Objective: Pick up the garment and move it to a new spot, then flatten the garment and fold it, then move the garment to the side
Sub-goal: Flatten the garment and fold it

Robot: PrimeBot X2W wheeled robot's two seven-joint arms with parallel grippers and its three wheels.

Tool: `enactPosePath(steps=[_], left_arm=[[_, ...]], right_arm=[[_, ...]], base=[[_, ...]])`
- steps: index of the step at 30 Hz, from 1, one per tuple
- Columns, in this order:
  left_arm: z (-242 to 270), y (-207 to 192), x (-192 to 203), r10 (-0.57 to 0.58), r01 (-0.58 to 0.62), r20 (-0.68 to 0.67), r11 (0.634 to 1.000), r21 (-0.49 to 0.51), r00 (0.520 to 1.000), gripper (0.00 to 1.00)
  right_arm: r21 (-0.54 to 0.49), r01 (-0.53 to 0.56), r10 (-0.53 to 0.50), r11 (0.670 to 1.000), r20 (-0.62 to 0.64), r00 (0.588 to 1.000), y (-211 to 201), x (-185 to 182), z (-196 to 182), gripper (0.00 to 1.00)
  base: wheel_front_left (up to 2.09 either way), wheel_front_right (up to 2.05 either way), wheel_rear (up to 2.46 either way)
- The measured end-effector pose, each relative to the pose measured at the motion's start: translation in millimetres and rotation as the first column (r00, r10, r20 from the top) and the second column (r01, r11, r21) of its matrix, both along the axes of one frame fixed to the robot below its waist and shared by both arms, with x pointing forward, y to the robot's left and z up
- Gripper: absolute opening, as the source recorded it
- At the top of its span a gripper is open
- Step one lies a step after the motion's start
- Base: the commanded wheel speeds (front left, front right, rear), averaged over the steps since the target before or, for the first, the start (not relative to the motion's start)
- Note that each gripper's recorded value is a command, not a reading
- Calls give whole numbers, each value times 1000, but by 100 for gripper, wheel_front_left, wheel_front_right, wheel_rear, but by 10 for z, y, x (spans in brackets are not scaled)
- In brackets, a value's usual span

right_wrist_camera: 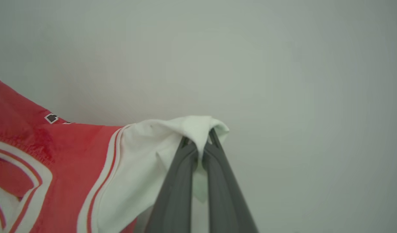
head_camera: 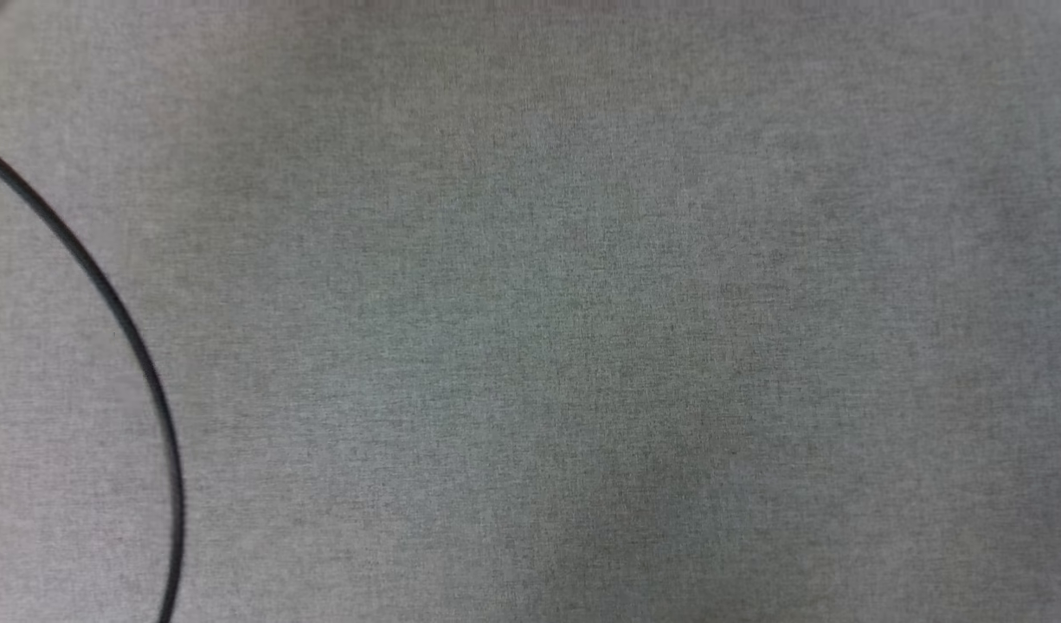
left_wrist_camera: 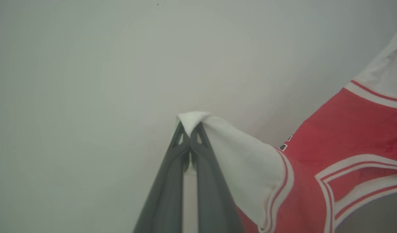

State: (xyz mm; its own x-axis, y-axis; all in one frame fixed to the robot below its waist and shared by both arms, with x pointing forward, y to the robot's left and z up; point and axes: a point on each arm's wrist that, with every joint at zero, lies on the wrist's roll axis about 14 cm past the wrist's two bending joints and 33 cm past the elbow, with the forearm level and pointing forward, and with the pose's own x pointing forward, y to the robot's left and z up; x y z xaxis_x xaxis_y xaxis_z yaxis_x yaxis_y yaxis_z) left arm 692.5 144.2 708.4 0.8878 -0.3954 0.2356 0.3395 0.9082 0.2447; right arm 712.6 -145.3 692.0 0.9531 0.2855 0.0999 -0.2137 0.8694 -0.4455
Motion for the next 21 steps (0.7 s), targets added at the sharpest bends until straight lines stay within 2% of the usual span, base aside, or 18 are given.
enactPosePath(steps=[5,12,21], left_arm=[[-510,-2,-213,-24,21,-109,999,-31,994,0],[-1131,129,-732,-42,27,-246,997,-66,968,0],[-1815,430,-1698,4,-48,-388,993,-104,922,0]], right_arm=[[36,-47,51,998,-108,993,150,-215,-581,0],[57,-97,108,994,-244,964,176,-745,-1300,0],[67,-135,151,989,-387,910,-37,-1640,-1945,0]], base=[[0,0,0],[0,0,0],[0,0,0]])
